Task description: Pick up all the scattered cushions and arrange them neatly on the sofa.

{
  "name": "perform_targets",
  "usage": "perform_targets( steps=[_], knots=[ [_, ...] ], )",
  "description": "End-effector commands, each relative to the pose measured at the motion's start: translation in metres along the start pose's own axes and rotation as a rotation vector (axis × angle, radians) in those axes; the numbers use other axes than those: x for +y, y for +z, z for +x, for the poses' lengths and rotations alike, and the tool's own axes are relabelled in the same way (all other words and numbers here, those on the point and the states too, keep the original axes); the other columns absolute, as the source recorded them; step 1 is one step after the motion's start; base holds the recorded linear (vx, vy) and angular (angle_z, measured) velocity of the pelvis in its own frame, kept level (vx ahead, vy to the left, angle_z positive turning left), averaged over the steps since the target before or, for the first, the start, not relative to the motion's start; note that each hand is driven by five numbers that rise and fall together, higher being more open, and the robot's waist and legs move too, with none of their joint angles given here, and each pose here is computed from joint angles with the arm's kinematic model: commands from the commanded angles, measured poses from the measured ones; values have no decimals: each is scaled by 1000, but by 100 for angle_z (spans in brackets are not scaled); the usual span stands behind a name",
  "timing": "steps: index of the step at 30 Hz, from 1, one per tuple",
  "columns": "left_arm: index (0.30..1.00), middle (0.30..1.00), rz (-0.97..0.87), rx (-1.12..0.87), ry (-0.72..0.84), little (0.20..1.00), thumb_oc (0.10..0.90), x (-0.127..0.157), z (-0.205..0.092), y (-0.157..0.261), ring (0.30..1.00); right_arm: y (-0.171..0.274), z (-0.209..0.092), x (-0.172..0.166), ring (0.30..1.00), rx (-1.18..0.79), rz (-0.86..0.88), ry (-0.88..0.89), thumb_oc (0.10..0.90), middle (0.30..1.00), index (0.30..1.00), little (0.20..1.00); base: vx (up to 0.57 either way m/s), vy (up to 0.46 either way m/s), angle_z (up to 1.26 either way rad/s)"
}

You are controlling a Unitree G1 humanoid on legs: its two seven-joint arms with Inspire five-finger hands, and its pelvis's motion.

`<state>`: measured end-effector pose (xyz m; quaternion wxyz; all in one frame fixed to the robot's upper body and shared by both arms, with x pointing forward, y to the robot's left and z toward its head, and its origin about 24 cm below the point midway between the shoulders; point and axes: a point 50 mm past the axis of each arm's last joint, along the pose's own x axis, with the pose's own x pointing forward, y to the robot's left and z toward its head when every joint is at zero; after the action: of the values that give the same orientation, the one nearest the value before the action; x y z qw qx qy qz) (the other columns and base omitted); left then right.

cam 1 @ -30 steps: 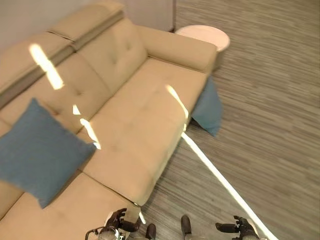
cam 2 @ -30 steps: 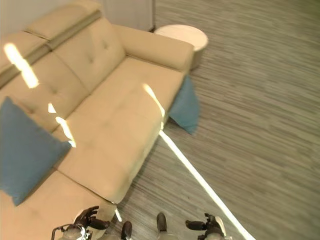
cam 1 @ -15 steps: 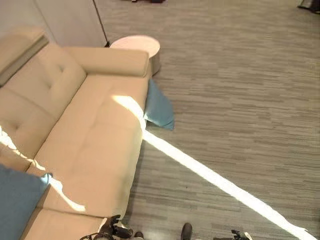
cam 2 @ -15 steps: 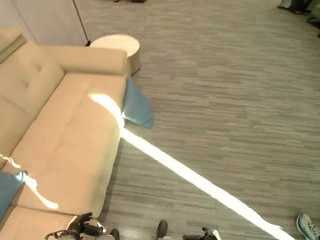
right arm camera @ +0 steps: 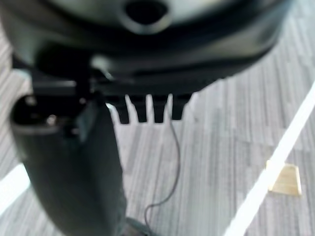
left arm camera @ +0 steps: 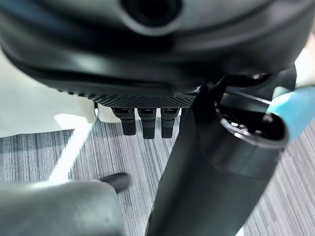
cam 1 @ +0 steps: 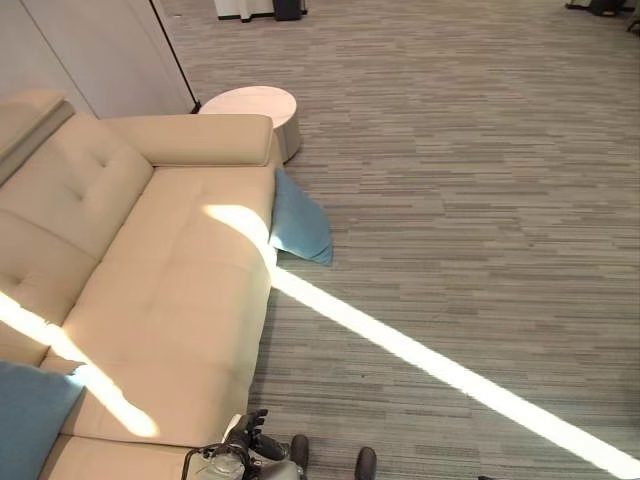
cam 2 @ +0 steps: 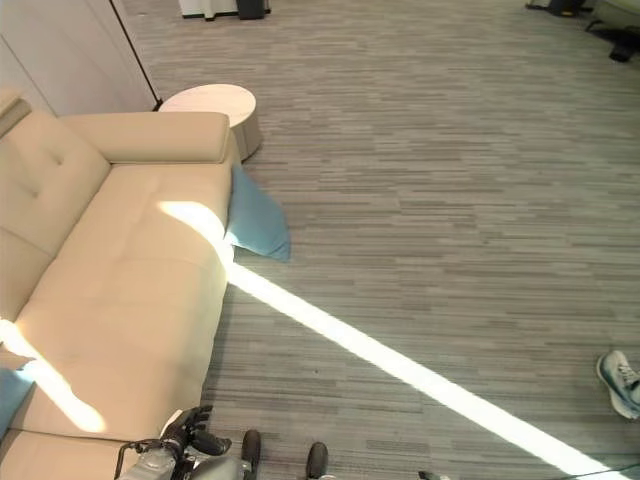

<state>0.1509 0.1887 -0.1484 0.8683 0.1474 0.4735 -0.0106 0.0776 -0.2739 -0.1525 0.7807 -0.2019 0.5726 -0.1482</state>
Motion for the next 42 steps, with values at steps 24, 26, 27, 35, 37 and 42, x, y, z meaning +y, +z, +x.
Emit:
perform_targets(
  steps=[24,26,27,35,37,42],
  knots=[
    [900,900,-2,29,60,900,800,14,-2,-13,900,18,-3,12,900,-114,-116,14,800,900,900,900,252,-52,-31],
    [900,900,-11,41,46,900,800,10,-3,-16,900,18,-3,12,900,-114,-99,17,800,900,900,900,310,-276,18],
    [900,900,-19,40,36,900,800,8,-3,-15,900,20,-2,10,900,-117,-88,13,800,900,900,900,112,-235,9],
    [900,900,9,-18,-26,900,800,-4,-1,-1,900,38,4,-21,900,-155,-63,-64,800,900,900,900,270,-235,-9],
    [900,900,33,-14,-29,900,800,-5,-2,-2,900,31,3,-16,900,-142,-71,-37,800,900,900,900,301,-34,5],
    [900,900,25,-28,-27,900,800,-5,-2,1,900,18,2,-11,900,-100,-97,-26,800,900,900,900,376,-21,-4]
  ],
)
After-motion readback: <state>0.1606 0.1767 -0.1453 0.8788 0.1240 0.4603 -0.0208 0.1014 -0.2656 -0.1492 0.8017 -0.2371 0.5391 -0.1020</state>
